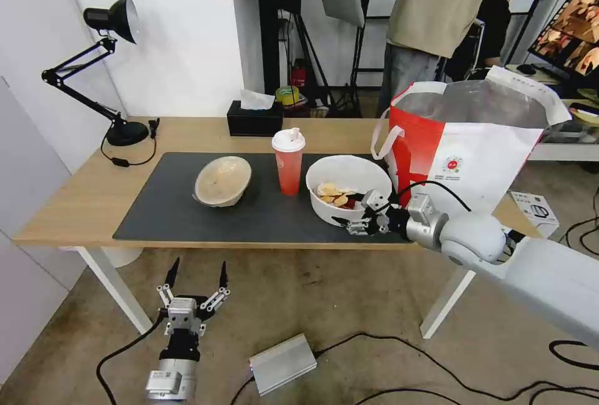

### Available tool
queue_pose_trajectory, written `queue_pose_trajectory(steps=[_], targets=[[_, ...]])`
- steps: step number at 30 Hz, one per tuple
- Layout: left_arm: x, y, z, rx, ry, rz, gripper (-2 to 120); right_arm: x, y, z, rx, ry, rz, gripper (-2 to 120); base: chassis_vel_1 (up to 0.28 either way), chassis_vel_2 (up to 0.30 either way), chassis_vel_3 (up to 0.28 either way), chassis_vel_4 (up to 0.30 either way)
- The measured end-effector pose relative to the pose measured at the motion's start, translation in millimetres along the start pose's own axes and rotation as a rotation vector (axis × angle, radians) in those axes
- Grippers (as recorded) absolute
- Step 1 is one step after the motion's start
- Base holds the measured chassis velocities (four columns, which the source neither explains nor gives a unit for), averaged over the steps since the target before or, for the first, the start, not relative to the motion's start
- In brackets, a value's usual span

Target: Pick up the trash from the table and place it into the takeout bag.

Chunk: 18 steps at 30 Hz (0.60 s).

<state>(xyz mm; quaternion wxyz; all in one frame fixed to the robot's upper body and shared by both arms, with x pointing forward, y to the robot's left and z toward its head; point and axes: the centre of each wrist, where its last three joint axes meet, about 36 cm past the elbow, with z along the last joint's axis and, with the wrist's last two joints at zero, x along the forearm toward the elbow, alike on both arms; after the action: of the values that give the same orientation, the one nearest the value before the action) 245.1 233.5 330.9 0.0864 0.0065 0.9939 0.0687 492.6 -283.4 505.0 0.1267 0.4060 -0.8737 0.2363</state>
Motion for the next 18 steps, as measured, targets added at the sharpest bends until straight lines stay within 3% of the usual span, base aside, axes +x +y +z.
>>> queue_pose_trajectory(steps=[6,11,15,18], targets=[[1.3,0.4,0.3,-0.001,0.002,-0.002,100,-2.7,-0.5,1.1,-0.005,0.0,0.001,34,0.0,0.0,0.0,0.0],[2.3,-0.6,1.1,0.0,0.004,-0.004,100,-4.6,-1.1,3.3,-0.009,0.004,0.003,11,0.0,0.0,0.0,0.0],[1.9,-2.2,1.6,0.003,0.004,-0.005,100,-4.6,-1.4,3.7,-0.009,0.004,0.004,0,0.0,0.0,0.0,0.0],[1.4,-3.2,1.6,0.005,0.003,-0.007,100,-4.6,-1.4,3.8,-0.009,0.005,0.004,0,0.0,0.0,0.0,0.0]])
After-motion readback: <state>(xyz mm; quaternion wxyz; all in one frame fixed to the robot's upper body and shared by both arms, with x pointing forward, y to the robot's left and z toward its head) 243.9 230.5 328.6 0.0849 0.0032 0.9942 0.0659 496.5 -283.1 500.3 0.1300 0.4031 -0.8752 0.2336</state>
